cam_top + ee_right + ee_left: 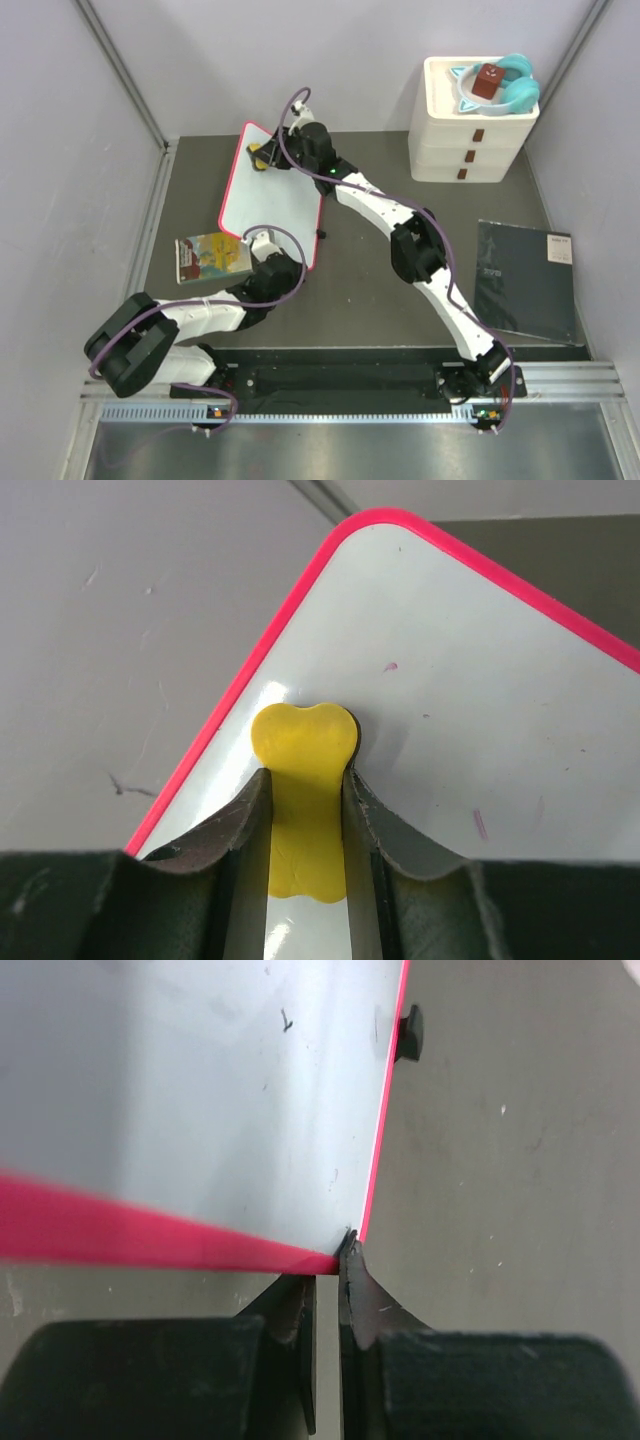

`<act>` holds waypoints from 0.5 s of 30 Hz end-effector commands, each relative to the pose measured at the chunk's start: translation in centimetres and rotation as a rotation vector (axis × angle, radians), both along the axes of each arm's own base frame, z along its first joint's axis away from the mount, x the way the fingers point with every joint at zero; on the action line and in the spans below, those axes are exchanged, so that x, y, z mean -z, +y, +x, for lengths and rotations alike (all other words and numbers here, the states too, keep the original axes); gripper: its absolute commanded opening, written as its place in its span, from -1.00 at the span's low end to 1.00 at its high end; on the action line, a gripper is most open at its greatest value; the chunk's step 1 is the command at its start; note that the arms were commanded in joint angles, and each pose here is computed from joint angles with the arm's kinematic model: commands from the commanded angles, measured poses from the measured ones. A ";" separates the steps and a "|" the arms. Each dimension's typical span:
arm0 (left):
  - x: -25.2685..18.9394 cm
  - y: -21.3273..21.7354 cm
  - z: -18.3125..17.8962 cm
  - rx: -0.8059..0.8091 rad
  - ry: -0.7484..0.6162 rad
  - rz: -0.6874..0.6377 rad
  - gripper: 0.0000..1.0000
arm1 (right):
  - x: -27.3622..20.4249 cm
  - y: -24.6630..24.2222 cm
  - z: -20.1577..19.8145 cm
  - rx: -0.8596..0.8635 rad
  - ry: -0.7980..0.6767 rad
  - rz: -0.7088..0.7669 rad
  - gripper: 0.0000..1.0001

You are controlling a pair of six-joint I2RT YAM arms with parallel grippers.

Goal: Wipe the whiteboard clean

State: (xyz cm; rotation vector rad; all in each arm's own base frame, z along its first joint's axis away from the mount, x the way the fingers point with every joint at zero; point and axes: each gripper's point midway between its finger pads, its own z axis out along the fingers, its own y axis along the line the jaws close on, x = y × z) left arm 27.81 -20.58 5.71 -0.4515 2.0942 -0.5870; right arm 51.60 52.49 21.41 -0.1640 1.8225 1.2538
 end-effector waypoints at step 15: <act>7.5 0.7 -9.0 0.396 0.300 0.315 -1.00 | 1.9 0.0 0.1 0.023 0.086 0.030 -1.00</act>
